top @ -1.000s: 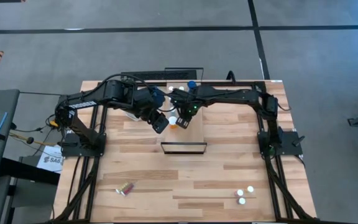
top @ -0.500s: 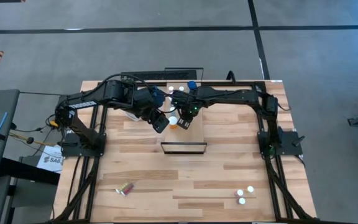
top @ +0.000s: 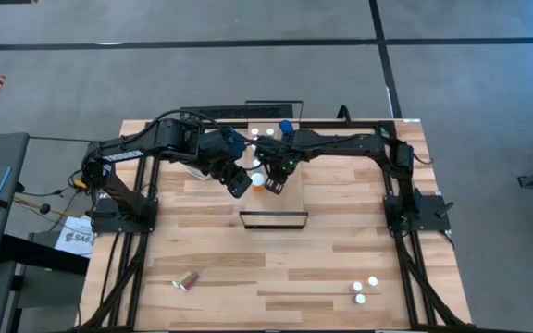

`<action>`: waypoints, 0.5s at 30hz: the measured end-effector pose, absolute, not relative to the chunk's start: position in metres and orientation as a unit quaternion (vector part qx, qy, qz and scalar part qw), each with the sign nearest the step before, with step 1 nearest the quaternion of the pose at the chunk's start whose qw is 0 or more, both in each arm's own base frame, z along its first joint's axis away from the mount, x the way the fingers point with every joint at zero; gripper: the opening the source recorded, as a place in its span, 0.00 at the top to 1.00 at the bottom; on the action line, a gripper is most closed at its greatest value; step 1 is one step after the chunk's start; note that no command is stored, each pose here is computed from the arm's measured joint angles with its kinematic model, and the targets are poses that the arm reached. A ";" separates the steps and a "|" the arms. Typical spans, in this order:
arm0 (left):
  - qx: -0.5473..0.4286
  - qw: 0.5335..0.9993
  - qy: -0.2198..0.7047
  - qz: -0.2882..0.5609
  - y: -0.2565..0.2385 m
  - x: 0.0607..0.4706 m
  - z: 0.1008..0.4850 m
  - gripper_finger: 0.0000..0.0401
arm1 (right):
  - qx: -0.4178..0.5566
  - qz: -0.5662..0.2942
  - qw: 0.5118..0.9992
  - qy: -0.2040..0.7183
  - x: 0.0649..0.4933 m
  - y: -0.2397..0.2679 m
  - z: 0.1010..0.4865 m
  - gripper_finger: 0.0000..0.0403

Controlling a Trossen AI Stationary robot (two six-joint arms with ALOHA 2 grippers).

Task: Pick and place medicine bottles onto shelf by color
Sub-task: Put the blue pill bottle on the shelf

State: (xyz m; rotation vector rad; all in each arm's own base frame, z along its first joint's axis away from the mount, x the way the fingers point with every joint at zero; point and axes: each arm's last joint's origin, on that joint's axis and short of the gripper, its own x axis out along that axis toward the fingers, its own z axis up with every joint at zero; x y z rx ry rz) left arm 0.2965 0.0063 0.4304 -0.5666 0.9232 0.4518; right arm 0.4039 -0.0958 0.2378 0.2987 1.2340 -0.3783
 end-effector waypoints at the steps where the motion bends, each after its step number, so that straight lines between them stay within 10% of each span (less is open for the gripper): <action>1: -0.267 0.833 0.436 0.213 0.006 0.297 0.430 0.47 | 0.135 -0.172 0.789 0.574 0.404 -0.095 0.238 0.67; 15: -0.265 0.834 0.436 0.211 0.006 0.297 0.430 0.47 | 0.080 -0.132 0.798 0.583 0.405 -0.092 0.238 0.67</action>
